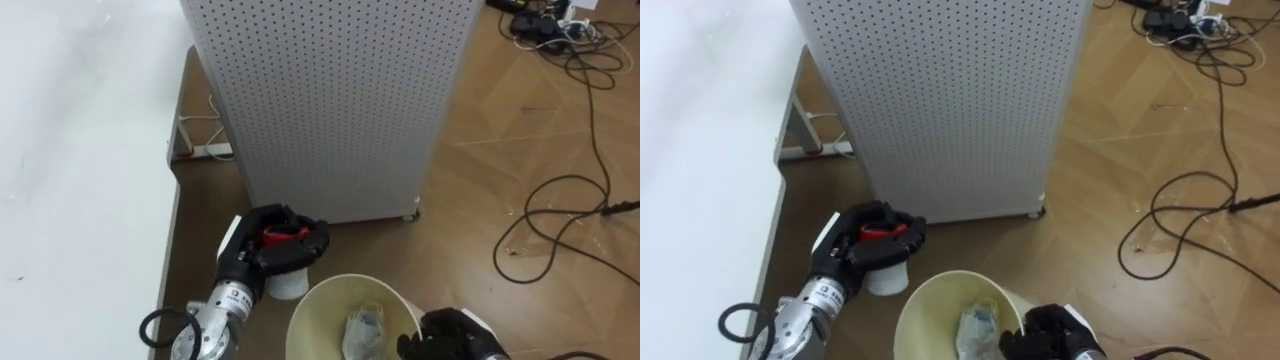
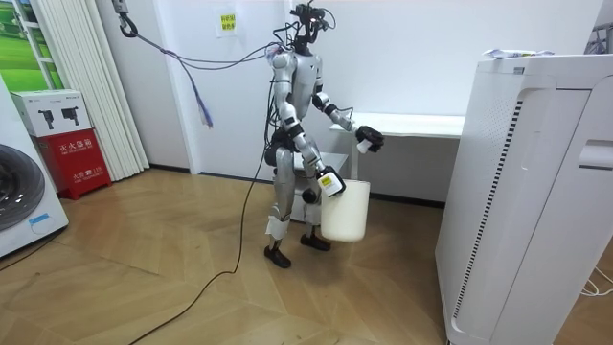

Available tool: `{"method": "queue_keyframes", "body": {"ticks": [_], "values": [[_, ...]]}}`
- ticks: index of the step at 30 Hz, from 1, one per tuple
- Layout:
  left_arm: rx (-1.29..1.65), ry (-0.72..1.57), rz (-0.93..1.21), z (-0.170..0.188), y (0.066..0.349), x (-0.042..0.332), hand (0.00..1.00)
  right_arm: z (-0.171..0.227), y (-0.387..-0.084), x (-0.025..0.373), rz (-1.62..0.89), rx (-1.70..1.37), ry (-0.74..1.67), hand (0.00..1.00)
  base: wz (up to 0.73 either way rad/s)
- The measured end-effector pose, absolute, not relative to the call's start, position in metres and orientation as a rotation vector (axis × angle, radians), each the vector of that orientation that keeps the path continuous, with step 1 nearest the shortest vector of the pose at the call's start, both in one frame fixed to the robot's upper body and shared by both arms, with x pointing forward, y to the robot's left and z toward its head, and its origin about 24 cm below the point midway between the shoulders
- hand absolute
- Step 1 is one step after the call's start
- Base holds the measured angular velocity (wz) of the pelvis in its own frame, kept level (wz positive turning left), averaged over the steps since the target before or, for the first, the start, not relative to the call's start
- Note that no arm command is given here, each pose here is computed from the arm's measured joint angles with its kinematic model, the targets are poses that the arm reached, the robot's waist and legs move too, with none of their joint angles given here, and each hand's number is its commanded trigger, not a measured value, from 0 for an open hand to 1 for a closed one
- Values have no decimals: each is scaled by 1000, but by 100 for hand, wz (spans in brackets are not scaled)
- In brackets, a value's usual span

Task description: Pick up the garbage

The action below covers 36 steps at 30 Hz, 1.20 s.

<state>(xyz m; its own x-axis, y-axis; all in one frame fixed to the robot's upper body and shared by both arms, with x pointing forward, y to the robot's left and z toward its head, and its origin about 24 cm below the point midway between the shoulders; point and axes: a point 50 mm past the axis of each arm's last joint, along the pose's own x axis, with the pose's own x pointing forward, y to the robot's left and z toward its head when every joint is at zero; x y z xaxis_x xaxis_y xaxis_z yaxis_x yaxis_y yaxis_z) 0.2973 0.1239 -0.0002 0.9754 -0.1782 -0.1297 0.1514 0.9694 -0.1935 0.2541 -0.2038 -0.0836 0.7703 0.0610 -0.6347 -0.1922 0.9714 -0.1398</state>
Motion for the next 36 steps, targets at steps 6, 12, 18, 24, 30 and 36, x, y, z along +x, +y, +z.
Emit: {"method": "queue_keyframes", "body": {"ticks": [6, 12, 18, 24, 30, 36], "values": [[-176, 168, -205, -7, 121, 292, 100, -79, -206, 260, 124, -201, 663, 100, -14], [-167, 224, -201, -21, 123, 283, 100, -80, -206, 259, 118, -183, 666, 100, -11], [-159, 261, -187, -30, 126, 278, 100, -80, -205, 260, 119, -180, 664, 100, -2], [-144, 295, -188, -38, 127, 274, 100, -79, -203, 260, 123, -166, 659, 100, -1], [-125, 321, -216, -44, 121, 269, 100, -80, -199, 260, 130, -143, 649, 100, 1], [-127, 321, -236, -44, 115, 268, 100, -80, -195, 259, 154, -149, 644, 100, 0]]}}
